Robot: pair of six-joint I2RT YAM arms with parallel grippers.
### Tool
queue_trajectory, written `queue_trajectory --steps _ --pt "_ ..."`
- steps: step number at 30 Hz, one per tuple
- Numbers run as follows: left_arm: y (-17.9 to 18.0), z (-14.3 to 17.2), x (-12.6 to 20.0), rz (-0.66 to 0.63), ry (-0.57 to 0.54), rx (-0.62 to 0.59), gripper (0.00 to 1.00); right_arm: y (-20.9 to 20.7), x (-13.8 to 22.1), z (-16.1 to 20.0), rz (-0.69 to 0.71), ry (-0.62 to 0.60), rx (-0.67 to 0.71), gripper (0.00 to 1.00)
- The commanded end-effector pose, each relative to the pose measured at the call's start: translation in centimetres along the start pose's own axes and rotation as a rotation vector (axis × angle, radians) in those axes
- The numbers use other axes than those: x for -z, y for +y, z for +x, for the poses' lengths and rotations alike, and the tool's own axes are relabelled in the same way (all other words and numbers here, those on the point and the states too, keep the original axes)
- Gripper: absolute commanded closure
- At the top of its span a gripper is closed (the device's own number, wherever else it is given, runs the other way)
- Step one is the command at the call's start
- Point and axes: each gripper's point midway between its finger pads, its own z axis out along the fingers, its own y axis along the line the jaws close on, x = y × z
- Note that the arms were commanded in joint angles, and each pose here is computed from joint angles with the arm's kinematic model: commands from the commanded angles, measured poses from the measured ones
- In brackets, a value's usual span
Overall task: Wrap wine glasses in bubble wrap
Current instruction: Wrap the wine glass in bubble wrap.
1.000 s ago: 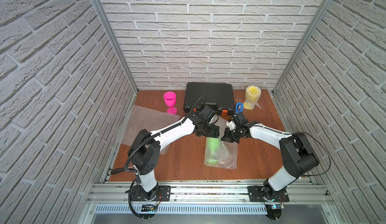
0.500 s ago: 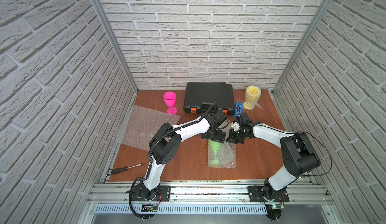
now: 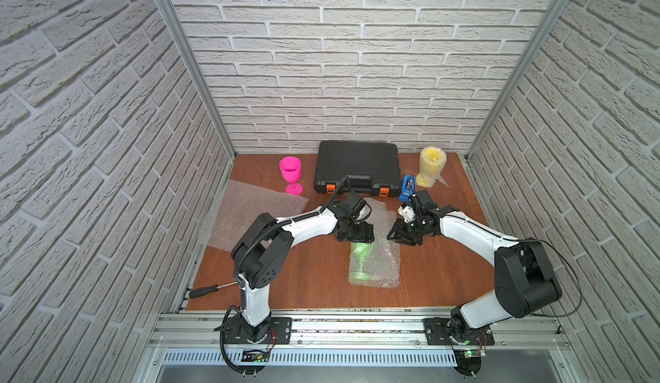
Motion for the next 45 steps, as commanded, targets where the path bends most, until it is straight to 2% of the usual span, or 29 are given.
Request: queue_trajectory --steps 1,10,21,25,29,34,38,41,45 --pt "-0.7 -0.8 0.9 0.14 -0.058 0.016 0.17 1.8 0.0 1.7 -0.04 0.063 0.036 0.64" --pt "1.6 -0.6 3.3 0.362 -0.155 0.077 0.19 5.0 -4.9 6.5 -0.003 0.232 0.108 0.8" --pt "4.4 -0.1 5.4 0.566 -0.284 0.186 0.2 9.8 -8.1 12.0 -0.074 0.354 0.143 0.82" --pt "5.0 0.0 5.3 0.581 -0.296 0.208 0.21 11.3 -8.8 13.6 -0.127 0.39 0.146 0.82" --pt "5.6 0.4 4.6 0.517 -0.268 0.209 0.23 10.3 -9.4 14.3 -0.115 0.405 0.119 0.83" --pt "6.9 2.0 3.5 0.333 -0.176 0.142 0.24 9.0 -7.7 13.7 -0.072 0.37 0.124 0.75" --pt "6.9 2.4 3.3 0.312 -0.147 0.123 0.24 7.4 -5.7 11.7 -0.009 0.3 0.117 0.69" --pt "6.7 2.4 3.3 0.312 -0.138 0.113 0.24 5.9 -4.8 9.0 0.05 0.216 0.092 0.71" --pt "6.1 2.1 3.5 0.324 -0.137 0.1 0.24 6.3 -4.7 4.9 0.026 0.136 0.056 0.78"
